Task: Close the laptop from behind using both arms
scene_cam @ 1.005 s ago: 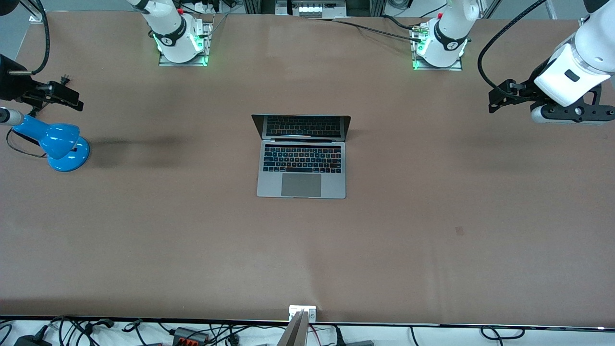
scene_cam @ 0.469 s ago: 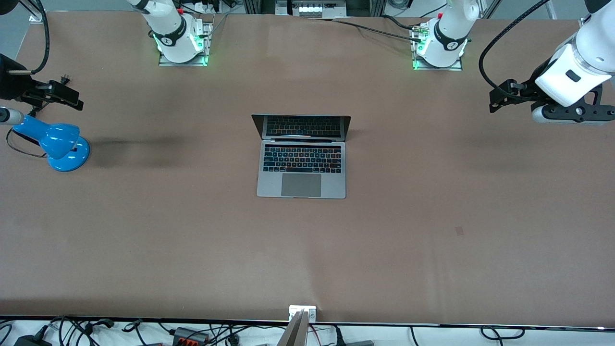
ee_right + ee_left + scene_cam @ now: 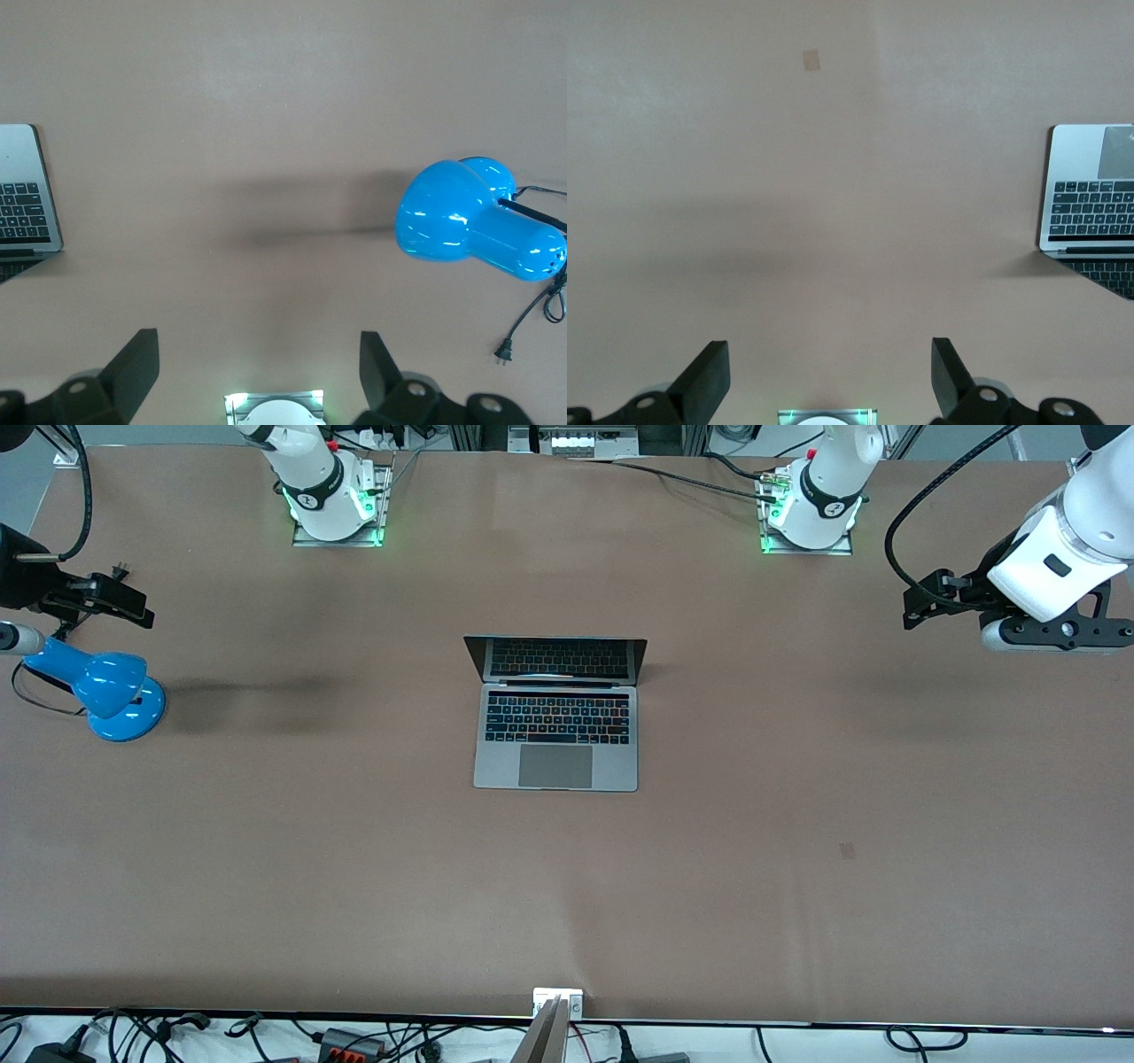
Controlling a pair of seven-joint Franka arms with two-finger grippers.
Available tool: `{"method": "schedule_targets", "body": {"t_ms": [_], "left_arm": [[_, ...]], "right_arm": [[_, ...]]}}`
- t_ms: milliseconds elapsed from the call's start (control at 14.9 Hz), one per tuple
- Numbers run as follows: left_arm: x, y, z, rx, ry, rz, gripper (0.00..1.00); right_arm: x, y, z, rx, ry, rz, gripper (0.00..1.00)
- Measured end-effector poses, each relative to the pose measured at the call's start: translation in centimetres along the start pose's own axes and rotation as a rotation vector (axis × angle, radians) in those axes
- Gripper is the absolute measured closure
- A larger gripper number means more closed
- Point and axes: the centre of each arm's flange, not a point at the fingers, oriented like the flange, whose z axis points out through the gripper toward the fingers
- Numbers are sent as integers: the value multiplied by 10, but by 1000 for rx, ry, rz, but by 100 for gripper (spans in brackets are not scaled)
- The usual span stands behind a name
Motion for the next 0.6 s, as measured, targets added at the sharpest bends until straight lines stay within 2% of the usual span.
{"method": "schedule_targets", "body": {"t_ms": [268,402,469,603], "left_arm": [[-2,0,1,1,-12,1,0],[-2,1,0,0,-15,2,5],[-3,3,0,0,-15,5,10],[-6,8,-3,2,-13,13,29]], "right_arm": [[-1,-8,1,-3,-8,-16,0],[0,-8,2,-3,-12,-15,0],[0,-8,3,-3,-15,-15,0],[1,-8,5,-3,-20,-18,0]]}}
